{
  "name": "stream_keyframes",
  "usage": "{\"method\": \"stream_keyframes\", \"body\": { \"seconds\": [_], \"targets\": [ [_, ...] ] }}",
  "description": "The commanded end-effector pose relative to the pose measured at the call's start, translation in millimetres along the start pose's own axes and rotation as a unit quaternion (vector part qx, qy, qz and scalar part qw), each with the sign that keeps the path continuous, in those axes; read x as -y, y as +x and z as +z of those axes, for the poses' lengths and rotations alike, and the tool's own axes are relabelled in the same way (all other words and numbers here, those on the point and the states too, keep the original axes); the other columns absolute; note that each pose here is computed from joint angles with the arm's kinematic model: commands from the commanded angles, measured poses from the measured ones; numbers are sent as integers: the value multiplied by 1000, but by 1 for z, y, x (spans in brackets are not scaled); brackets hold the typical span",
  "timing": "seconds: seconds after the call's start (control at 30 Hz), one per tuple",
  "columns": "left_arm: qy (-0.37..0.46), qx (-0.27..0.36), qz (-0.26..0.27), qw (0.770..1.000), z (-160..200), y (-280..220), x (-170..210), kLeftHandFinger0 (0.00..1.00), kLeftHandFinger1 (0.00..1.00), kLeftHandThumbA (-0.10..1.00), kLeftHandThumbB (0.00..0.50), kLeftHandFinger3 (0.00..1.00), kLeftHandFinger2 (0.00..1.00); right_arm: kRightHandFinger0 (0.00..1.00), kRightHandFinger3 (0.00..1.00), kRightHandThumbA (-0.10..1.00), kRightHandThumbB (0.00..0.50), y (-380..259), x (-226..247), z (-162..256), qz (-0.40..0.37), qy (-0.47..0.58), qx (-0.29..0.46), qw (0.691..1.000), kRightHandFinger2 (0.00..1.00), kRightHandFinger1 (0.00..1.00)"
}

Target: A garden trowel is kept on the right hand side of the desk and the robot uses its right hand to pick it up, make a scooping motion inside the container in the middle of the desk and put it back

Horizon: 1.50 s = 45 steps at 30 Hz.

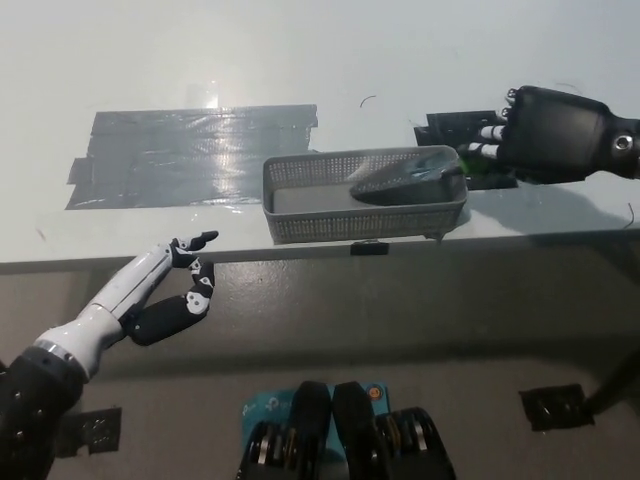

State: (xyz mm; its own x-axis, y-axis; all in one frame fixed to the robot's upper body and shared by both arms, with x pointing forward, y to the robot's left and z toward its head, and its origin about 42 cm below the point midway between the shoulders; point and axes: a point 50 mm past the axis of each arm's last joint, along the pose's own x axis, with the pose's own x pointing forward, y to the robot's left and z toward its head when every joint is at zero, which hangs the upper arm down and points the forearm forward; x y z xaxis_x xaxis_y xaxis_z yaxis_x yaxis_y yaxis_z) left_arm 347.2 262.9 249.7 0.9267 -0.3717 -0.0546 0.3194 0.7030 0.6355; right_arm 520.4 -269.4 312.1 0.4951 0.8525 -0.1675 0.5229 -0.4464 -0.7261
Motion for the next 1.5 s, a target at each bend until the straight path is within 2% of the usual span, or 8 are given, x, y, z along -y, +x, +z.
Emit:
{"method": "stream_keyframes", "body": {
  "seconds": [0.0, 0.43, 0.67, 0.7, 0.8, 1.0, 1.23, 1.47],
  "targets": [
    [13, 30, -3, 999, 16, 3, -7, 1000, 1000, -44, 60, 839, 1000, 0, 215, -100, 201, 21, 15, -7, -15, -1, -2, 1000, 67, 0],
    [19, 47, -8, 999, 21, 15, -8, 1000, 1000, -34, 65, 819, 1000, 0, 217, -100, 101, 56, 8, 32, -51, 31, 24, 998, 2, 0],
    [22, 48, -9, 999, 20, 21, -8, 1000, 1000, 28, 72, 816, 1000, 0, 249, -100, 144, 66, 9, 43, -55, 42, 27, 997, 2, 0],
    [22, 48, -10, 999, 20, 21, -8, 1000, 1000, 43, 73, 809, 1000, 0, 243, -100, 126, 69, 8, 45, -58, 36, 34, 997, 203, 0],
    [25, 52, -12, 998, 21, 20, -5, 1000, 1000, 30, 74, 798, 1000, 0, 219, -100, 126, 72, 2, 56, -74, 55, 26, 995, 66, 0],
    [21, 40, -14, 999, 14, 16, -1, 1000, 1000, 66, 79, 824, 1000, 0, 253, -100, 25, 67, -1, 59, -81, 95, -46, 991, 134, 0],
    [18, 36, -15, 999, 5, 13, 4, 1000, 1000, 119, 93, 805, 1000, 0, 159, -100, 47, 45, 24, 6, -174, 103, -203, 958, 73, 0],
    [20, 24, -20, 999, 1, 7, 9, 1000, 1000, 132, 87, 817, 1000, 0, 85, -100, 176, 38, 61, -29, -229, 80, -241, 940, 54, 0]
  ]
}}
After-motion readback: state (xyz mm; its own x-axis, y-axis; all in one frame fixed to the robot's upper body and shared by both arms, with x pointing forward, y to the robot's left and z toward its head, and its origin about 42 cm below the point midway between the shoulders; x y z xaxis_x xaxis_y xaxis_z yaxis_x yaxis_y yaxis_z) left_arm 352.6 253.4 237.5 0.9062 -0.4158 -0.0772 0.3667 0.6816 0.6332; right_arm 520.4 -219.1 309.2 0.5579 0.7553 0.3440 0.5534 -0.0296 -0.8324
